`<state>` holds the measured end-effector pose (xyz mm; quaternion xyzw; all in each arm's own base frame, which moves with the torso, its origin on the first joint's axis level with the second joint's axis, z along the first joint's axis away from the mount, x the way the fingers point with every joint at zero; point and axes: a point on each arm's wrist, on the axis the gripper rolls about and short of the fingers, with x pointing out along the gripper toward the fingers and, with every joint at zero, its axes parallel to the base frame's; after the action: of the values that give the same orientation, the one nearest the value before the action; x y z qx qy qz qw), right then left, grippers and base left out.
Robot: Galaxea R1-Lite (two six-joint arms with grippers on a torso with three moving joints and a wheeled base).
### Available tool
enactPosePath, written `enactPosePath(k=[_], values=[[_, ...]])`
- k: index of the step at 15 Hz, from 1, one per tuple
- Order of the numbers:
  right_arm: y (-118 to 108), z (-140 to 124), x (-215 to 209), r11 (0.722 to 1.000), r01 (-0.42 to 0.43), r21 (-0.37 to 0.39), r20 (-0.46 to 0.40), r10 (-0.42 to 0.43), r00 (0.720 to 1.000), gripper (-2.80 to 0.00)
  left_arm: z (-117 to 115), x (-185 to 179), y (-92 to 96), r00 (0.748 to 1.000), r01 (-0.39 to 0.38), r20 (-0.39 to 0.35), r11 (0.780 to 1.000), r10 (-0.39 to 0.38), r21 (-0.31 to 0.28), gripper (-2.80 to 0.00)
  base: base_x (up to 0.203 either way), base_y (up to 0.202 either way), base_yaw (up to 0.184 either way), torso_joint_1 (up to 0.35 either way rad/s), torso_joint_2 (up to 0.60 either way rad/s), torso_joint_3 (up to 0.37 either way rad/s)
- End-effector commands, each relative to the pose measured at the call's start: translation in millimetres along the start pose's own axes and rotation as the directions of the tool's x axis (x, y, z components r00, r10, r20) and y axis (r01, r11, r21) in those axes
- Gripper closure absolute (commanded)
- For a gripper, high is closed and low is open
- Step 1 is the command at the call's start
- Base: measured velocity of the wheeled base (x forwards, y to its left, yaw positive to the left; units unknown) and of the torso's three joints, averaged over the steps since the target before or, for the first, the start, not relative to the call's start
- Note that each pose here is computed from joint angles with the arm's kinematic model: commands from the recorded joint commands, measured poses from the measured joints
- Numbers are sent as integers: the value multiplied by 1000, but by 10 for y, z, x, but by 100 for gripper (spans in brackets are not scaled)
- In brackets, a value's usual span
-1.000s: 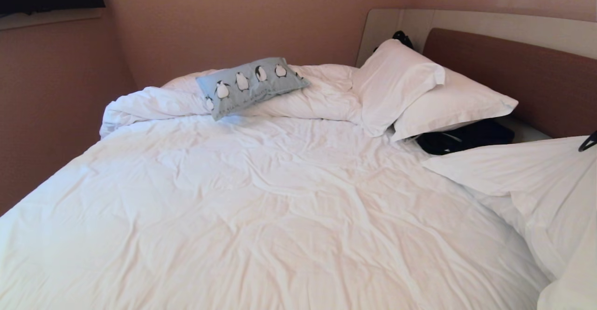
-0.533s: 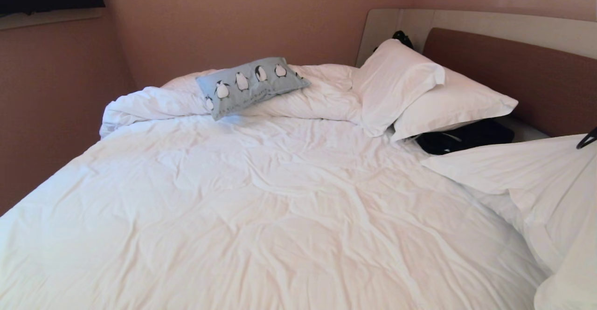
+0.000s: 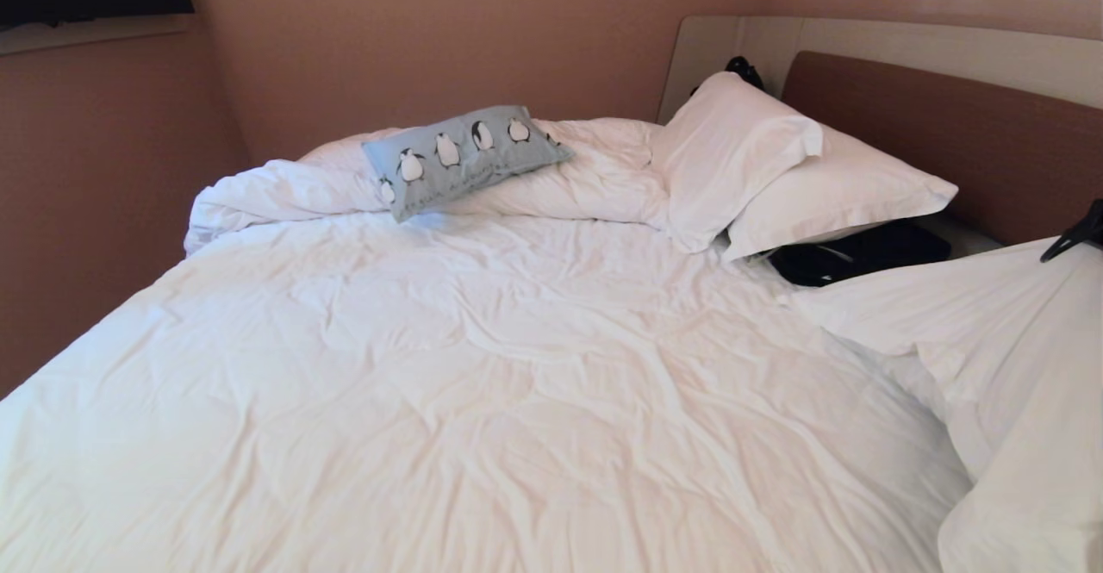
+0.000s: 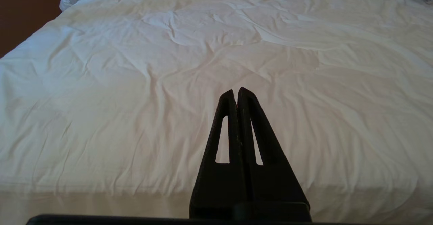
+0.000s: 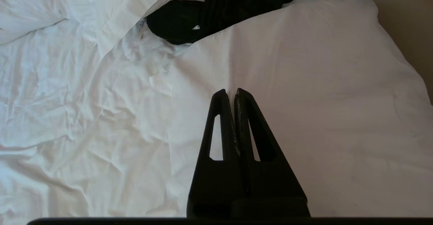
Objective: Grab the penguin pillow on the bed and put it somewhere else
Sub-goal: Place the pillow at the bedside
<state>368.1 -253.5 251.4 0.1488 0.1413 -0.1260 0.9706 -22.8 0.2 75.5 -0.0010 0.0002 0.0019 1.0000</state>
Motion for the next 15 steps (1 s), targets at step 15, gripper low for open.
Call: enactPosePath(k=[15], values=[[-61,-28,126,1000,9,2,53,-9,999,0,-4,1,0,1000,-1,-1,1000,1,0,0,0,0,0,0,0,0]])
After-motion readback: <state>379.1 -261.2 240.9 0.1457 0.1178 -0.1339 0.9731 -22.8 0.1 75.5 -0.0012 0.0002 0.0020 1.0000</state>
